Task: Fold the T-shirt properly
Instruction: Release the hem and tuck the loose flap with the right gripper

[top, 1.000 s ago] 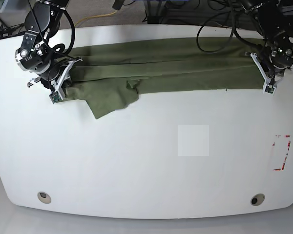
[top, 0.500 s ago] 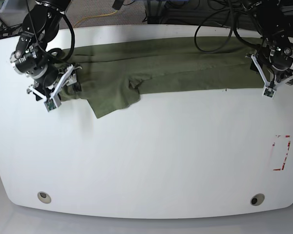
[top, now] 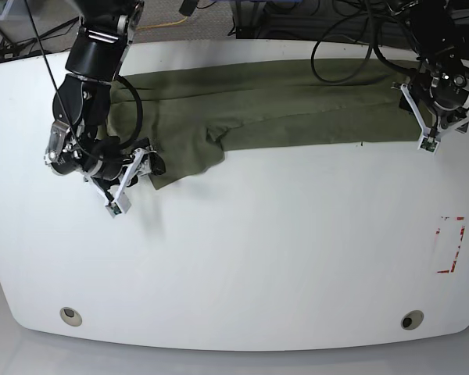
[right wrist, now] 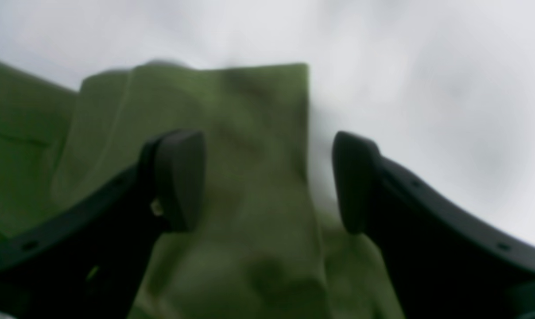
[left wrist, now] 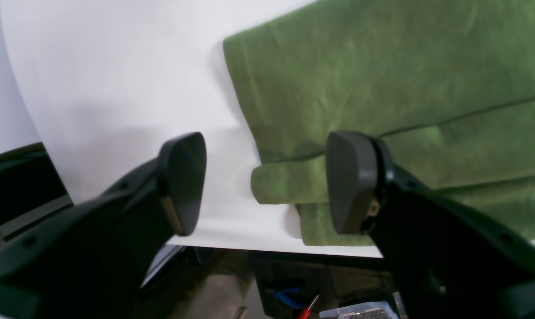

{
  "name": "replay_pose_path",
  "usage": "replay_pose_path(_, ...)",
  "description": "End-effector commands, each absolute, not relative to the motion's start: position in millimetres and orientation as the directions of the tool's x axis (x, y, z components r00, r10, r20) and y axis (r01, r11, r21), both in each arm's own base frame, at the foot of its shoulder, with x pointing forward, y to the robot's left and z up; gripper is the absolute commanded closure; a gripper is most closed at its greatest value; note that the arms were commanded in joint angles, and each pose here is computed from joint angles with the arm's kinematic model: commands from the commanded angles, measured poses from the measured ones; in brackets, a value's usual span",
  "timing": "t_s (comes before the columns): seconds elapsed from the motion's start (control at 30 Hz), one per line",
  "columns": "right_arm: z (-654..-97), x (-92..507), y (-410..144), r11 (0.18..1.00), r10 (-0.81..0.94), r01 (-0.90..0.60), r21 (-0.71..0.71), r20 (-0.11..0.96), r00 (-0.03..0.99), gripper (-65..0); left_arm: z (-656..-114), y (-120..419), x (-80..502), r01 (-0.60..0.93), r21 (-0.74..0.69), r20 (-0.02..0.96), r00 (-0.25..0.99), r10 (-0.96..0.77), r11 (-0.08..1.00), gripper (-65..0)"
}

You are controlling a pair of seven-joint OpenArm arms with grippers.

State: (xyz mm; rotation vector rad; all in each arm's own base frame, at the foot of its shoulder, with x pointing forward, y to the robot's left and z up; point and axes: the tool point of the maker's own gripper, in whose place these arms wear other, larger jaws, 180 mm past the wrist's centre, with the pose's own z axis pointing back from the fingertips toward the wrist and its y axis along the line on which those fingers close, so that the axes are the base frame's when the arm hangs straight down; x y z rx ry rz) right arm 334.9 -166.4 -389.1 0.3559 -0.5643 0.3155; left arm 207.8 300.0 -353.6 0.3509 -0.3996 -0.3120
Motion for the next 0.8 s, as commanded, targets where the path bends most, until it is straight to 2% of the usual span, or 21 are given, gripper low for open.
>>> replay_pose_path(0.0, -385.5, 350.6, -166.4, 0.888, 0.169, -0.384, 0.255, 0.594, 0.786, -43.0, -346.0, 303.5, 211.1, 0.218, 0.411, 0.332, 0.868, -0.368, 0.885, -39.6)
replay_pose_path(0.3, -400.0, 350.7, -143.8, 0.859, 0.187, -0.420, 0.293, 0.585, 0.789, -42.0, -346.1, 303.1, 211.3, 0.219, 0.411, 0.332, 0.868, -0.369, 0.885, -39.6)
replay_pose_path(0.4, -405.1, 346.1, -135.5, 0.851, 0.189, -0.429, 0.304, 0.586, 0.788, -31.7, -346.9, 302.7, 211.5, 0.219, 0.408, 0.332, 0.869, -0.368, 0.886, -39.6)
replay_pose_path(0.57, -405.9, 345.1, -125.9, 0.843, 0.171, -0.434, 0.319, 0.606, 0.777, -1.0, -347.2, 302.5, 211.8, 0.219, 0.407, 0.334, 0.868, -0.368, 0.887, -39.6)
replay_pose_path(0.77, -373.6, 346.4, -134.0, 0.857, 0.194, -0.461, 0.230, 0.685, 0.702, 0.0, -348.4, 302.5, 211.6, 0.220, 0.404, 0.333, 0.869, -0.367, 0.888, -39.6)
